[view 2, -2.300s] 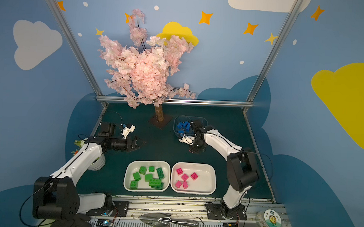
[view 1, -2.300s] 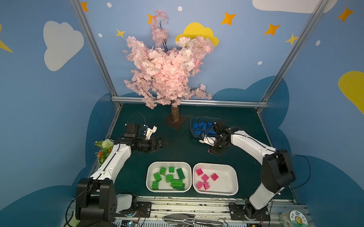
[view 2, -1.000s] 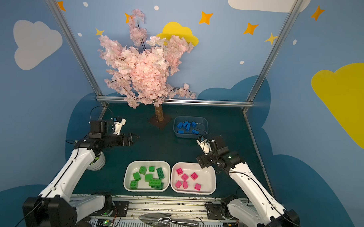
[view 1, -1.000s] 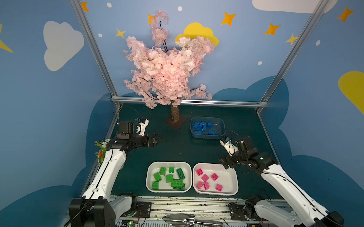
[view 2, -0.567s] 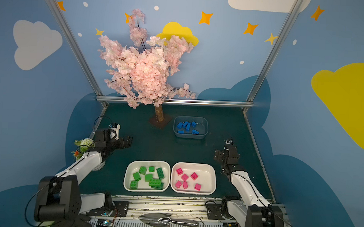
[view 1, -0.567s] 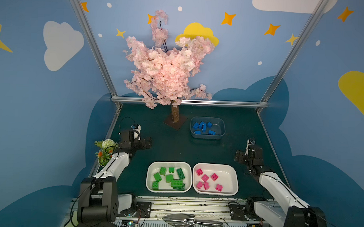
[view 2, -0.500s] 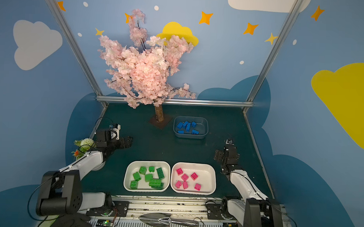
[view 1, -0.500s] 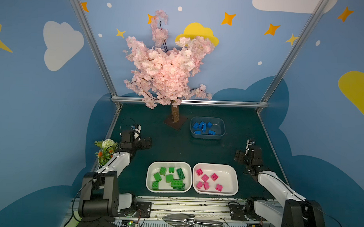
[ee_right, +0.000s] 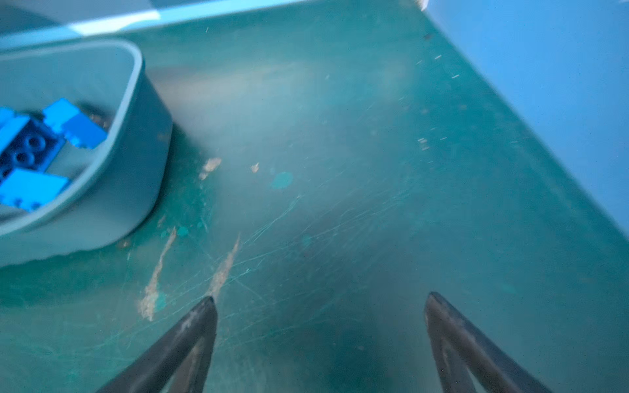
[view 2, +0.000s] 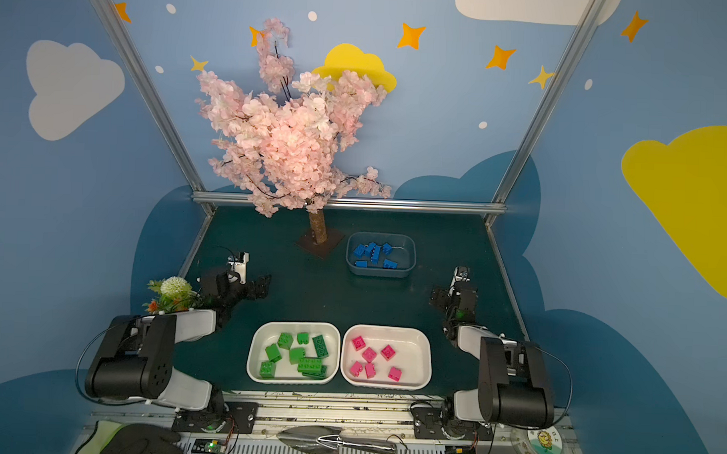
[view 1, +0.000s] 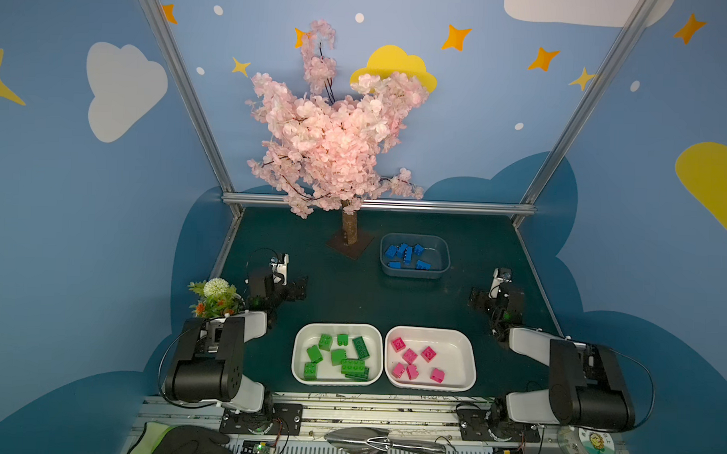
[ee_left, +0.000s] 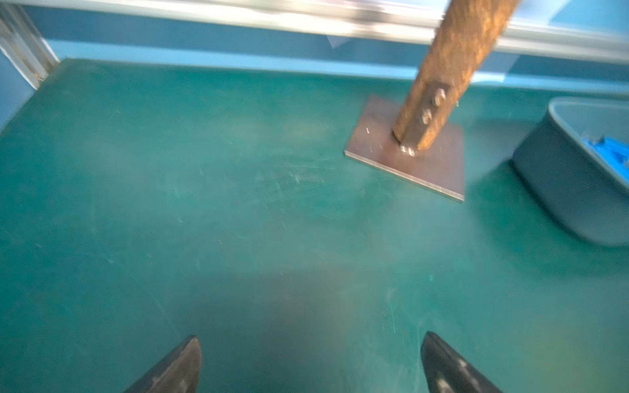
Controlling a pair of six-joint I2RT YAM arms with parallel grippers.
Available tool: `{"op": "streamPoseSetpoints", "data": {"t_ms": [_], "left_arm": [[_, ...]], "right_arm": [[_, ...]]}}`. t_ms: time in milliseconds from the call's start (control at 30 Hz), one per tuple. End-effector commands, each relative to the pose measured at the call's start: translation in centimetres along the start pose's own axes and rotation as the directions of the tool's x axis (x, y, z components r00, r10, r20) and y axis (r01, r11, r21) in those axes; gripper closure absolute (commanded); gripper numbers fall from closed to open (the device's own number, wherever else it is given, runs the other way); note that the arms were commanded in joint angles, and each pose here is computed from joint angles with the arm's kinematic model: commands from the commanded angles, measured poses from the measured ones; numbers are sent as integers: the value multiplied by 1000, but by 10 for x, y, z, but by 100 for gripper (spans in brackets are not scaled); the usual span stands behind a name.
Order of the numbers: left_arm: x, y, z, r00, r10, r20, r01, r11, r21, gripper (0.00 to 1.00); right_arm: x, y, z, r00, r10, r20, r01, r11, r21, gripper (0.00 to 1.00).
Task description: Sort the legos into containers by color
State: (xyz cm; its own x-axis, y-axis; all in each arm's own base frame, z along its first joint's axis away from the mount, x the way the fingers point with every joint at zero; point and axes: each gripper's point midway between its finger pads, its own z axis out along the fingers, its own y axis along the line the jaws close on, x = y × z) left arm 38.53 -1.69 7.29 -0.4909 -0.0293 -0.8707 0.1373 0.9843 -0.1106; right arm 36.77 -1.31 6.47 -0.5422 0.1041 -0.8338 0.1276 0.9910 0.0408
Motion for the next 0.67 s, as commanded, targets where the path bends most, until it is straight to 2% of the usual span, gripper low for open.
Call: {"op": "streamPoseSetpoints", "data": {"t_ms": [0, 33, 633], "left_arm": [[-13, 3, 1, 995, 40, 90, -37, 999, -36, 1], [-14, 8, 1, 996, 23, 87, -17, 998, -63, 1], [-14, 8, 1, 997, 25, 80, -20, 998, -64, 1]], "right_arm": [[-29, 5, 3, 998, 47, 43, -46, 999, -4, 6], [-28, 6, 5, 999, 34, 32, -35, 999, 8, 6], [-28, 8, 5, 999, 22, 32, -23, 1000, 20, 6]]}}
